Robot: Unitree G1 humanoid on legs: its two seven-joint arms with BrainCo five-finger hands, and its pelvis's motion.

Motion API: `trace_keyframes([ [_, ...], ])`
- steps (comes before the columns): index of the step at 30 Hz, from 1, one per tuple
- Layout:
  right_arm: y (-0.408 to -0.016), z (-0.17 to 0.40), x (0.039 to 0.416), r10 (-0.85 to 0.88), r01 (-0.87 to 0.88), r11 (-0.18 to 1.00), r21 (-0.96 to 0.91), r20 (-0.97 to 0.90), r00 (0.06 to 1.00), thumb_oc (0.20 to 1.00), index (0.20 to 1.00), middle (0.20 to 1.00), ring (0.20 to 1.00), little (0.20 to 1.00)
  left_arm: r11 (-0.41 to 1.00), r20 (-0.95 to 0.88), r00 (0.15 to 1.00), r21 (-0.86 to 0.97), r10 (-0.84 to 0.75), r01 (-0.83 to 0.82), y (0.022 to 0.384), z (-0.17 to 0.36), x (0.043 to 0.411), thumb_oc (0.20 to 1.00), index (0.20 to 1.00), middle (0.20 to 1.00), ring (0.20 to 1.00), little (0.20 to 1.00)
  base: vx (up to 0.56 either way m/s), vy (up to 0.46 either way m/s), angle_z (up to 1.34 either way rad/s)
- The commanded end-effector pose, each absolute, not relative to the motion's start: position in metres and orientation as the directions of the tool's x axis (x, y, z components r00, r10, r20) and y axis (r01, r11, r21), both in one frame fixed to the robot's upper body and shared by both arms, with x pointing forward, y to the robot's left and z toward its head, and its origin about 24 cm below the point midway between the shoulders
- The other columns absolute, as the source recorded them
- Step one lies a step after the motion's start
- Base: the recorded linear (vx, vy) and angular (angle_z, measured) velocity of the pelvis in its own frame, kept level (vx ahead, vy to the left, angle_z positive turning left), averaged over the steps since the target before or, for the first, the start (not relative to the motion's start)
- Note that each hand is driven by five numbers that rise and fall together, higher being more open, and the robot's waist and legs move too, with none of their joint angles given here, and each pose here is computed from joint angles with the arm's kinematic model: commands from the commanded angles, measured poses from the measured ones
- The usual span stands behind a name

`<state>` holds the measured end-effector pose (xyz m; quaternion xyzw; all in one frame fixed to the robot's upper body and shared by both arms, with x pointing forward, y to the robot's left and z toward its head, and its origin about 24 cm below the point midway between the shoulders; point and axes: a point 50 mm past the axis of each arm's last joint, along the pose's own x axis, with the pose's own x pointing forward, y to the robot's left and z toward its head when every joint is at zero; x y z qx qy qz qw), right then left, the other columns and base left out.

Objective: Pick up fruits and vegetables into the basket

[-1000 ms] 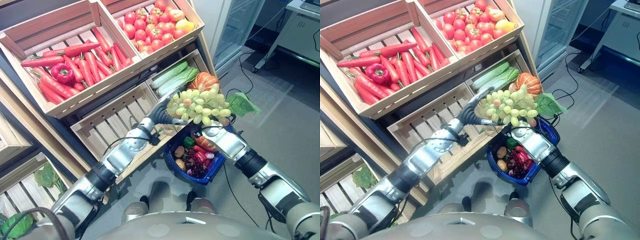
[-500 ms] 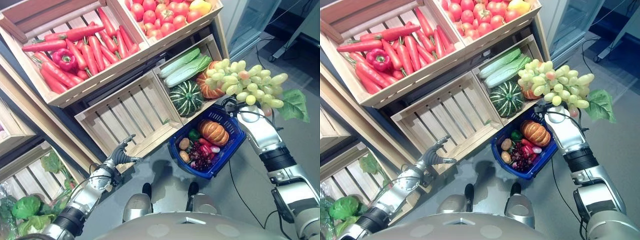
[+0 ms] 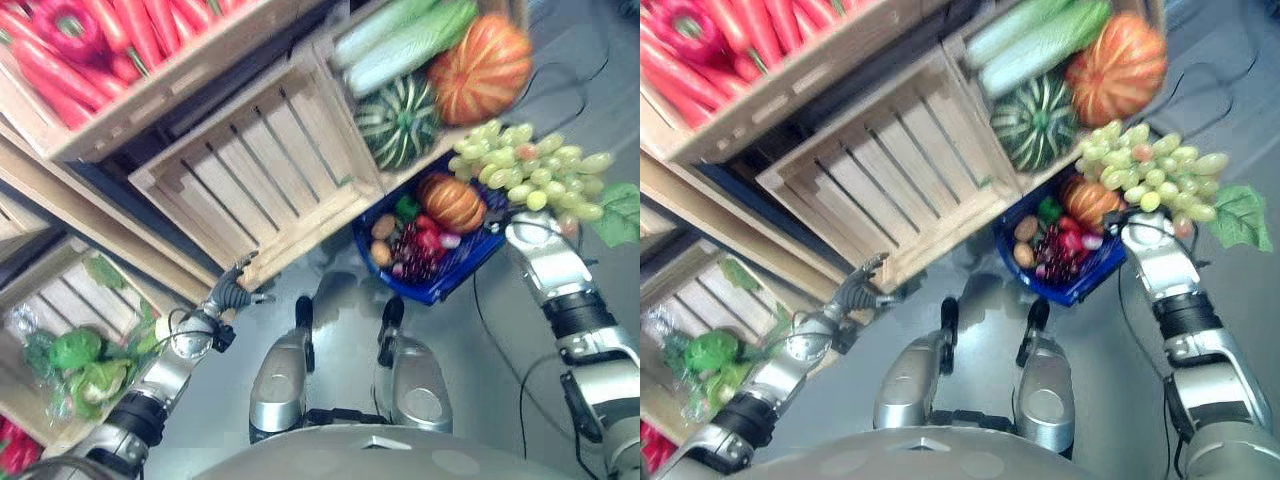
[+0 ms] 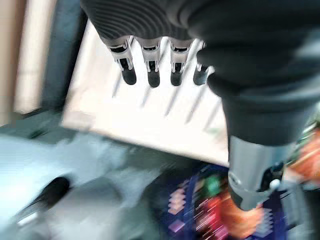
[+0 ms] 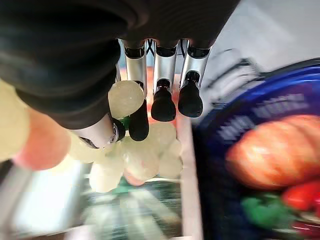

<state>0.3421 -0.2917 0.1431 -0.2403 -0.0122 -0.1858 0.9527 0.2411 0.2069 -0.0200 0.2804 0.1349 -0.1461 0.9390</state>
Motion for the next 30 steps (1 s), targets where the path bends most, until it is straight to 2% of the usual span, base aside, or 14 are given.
trace_keyframes([
  [1, -0.29, 0.165, 0.343, -0.341, 0.399, 0.836, -0.378, 0.213, 0.916, 0.2, 0.2, 0.2, 0.2, 0.2, 0.824, -0.351, 0.903, 0.413, -0.249, 0.387, 0.205, -0.029, 0.218, 1.0, 1.0, 1.0, 1.0, 1.0, -0.11, 0.005, 0.05],
  [10, -0.312, 0.154, 0.345, -0.428, 0.44, 0.808, -0.391, 0.123, 0.895, 0.2, 0.2, 0.2, 0.2, 0.2, 0.889, -0.307, 0.883, 0.182, -0.354, 0.42, 0.183, -0.033, 0.214, 1.0, 1.0, 1.0, 1.0, 1.0, -0.03, 0.012, -0.03],
  [30, -0.325, 0.162, 0.362, -0.454, 0.378, 0.755, -0.536, -0.012, 0.891, 0.2, 0.2, 0.2, 0.2, 0.2, 0.897, -0.258, 0.877, 0.075, -0.405, 0.436, 0.171, -0.025, 0.217, 1.0, 1.0, 1.0, 1.0, 1.0, 0.01, -0.027, 0.01],
])
